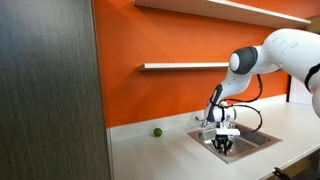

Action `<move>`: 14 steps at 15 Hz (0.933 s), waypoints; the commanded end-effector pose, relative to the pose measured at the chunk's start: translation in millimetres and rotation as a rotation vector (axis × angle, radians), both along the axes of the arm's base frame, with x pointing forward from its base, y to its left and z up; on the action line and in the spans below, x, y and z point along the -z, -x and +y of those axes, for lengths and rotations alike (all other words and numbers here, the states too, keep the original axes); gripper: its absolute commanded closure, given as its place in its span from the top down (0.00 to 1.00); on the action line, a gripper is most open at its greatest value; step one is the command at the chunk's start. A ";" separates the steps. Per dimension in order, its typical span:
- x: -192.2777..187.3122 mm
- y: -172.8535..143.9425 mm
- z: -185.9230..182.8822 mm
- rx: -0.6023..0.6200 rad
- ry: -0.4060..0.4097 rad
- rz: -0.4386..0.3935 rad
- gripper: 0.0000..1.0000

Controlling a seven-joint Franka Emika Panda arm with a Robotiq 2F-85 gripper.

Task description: Put the chocolate bar inside the sink

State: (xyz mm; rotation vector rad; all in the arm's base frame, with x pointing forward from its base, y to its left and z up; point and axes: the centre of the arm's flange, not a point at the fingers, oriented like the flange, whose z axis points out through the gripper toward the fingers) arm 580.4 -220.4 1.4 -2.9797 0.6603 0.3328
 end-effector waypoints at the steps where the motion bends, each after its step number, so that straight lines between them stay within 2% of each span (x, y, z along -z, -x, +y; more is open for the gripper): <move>1: 3.5 -10.8 -7.0 -0.005 -0.041 0.017 0.62; 4: 0.5 -10.5 -6.7 0.000 -0.040 0.018 0.82; 6: -5.6 -10.4 -6.3 0.003 -0.035 0.012 0.99; 14: -27.8 -7.4 -3.0 0.010 -0.011 -0.012 1.00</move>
